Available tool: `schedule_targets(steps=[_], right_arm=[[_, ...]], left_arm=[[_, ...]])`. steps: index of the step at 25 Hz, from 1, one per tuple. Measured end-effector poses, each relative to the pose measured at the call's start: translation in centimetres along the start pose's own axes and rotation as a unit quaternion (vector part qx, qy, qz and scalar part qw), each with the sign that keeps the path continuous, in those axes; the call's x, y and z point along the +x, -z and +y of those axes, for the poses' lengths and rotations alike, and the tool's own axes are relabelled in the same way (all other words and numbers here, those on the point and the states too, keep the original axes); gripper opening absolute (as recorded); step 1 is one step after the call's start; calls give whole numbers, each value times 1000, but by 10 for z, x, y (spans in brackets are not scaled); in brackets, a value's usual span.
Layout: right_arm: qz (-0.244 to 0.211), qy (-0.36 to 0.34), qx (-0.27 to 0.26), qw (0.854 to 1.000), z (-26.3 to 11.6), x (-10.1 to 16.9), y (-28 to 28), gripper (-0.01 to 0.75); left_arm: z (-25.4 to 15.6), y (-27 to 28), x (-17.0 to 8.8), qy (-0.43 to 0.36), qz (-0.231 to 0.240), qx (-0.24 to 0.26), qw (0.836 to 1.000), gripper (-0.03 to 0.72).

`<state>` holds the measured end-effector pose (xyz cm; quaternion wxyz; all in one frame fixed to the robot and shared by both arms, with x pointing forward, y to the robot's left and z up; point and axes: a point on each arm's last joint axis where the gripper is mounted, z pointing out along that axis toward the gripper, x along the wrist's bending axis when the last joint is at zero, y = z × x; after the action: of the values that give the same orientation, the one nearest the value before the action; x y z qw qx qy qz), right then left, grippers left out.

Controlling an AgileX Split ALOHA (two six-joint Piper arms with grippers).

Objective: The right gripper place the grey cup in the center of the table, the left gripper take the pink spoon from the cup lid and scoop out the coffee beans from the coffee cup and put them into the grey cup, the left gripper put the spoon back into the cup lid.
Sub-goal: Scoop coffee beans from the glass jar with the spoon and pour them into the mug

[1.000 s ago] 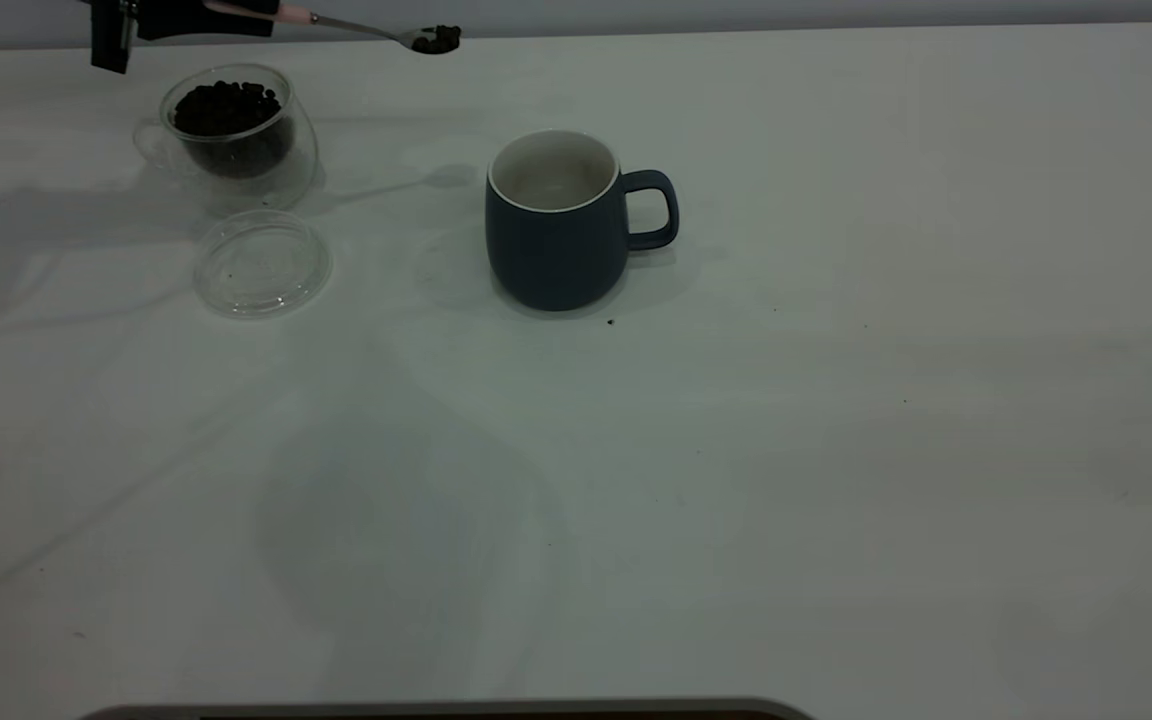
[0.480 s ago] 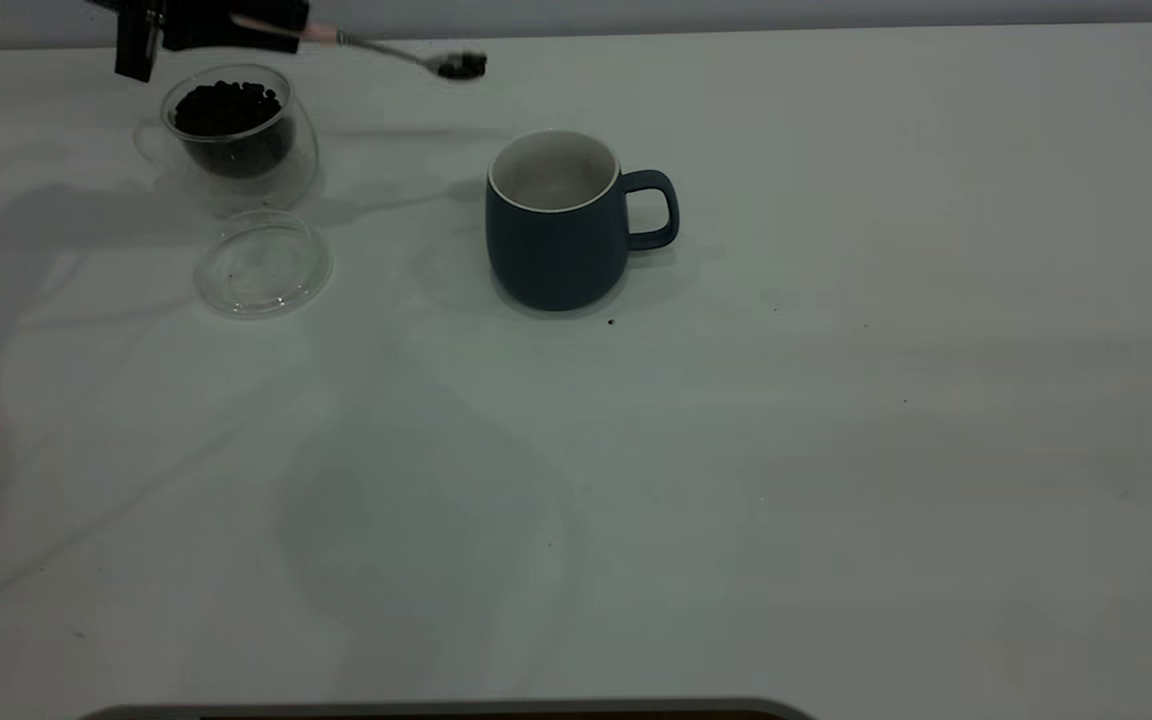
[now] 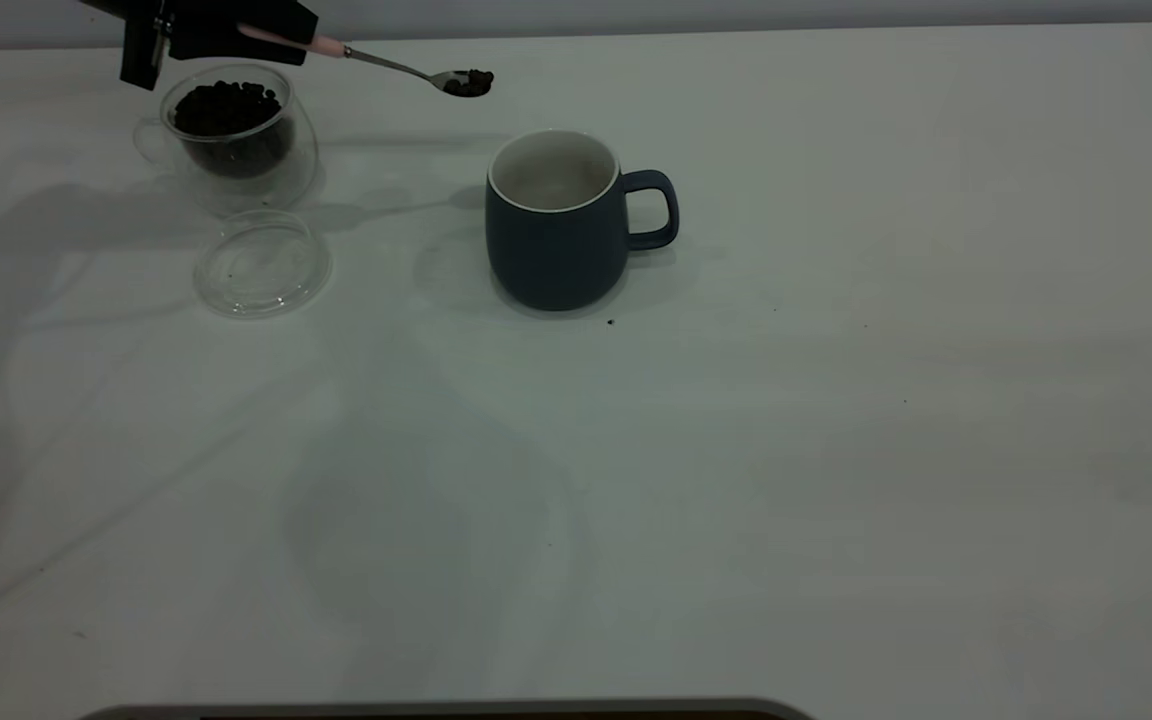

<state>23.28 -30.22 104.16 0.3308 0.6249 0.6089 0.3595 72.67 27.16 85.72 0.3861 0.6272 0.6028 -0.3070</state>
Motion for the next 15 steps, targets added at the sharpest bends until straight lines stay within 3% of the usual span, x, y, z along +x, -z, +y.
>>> schedule_targets(steps=[9, 15], right_arm=[[0, 0, 0, 1000, 0, 0, 0, 520], [0, 0, 0, 1000, 0, 0, 0, 519]], left_arm=[[-6, -39, -24, -25, -5, 41, 999, 129], [-8, -41, -23, -32, 8, 52, 998, 129]])
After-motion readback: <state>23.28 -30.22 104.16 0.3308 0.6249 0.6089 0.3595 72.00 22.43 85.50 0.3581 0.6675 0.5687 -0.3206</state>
